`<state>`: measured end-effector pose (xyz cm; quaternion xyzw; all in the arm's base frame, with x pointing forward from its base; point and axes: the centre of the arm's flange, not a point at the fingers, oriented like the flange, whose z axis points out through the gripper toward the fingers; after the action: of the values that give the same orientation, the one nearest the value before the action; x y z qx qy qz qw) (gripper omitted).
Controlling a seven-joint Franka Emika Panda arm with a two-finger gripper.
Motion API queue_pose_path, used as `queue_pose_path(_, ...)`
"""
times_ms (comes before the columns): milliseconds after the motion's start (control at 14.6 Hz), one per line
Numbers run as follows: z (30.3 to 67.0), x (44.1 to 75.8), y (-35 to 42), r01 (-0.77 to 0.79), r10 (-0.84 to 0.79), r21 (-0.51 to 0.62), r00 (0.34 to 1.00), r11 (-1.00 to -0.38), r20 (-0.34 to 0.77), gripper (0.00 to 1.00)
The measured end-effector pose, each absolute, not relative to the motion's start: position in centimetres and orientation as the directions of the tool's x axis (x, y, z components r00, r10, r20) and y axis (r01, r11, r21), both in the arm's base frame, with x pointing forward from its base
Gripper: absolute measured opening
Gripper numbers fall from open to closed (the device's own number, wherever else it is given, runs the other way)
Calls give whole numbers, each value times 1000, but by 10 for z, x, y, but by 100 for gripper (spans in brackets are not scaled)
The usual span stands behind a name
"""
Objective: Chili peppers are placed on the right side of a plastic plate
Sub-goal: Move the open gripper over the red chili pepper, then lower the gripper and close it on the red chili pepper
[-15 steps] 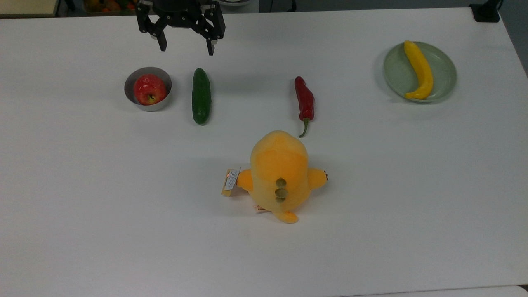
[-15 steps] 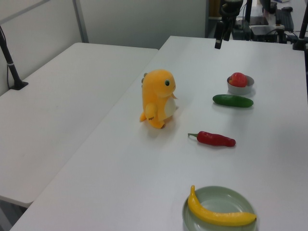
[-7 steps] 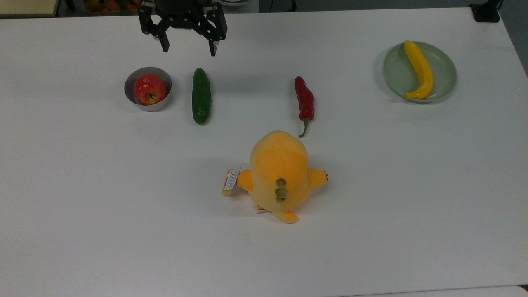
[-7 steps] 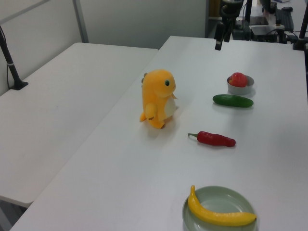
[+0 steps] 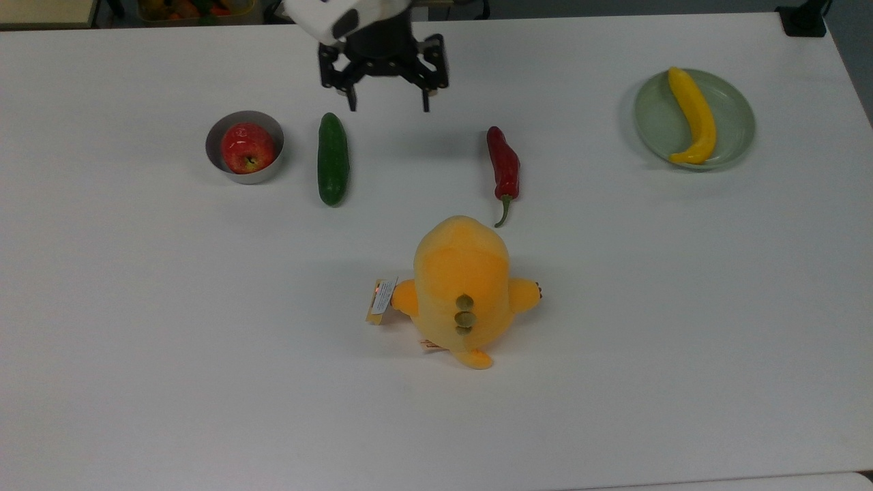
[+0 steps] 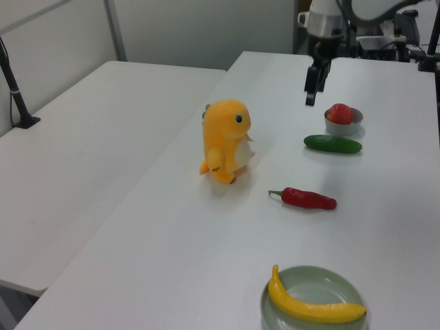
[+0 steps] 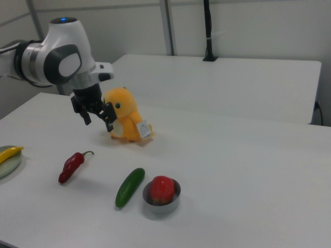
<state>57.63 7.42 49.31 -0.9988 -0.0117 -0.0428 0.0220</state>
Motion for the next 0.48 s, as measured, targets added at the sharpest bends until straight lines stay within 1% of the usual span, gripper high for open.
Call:
queue_pose_path(137,477,572,105,11,6,-49,996,-999,83,100)
queue_pose_path(275,459,563,139,14,11,-51,999,-999,53,100)
queue_pose_path(481,435,554,170,24,24,-48,1000,-999,13,100)
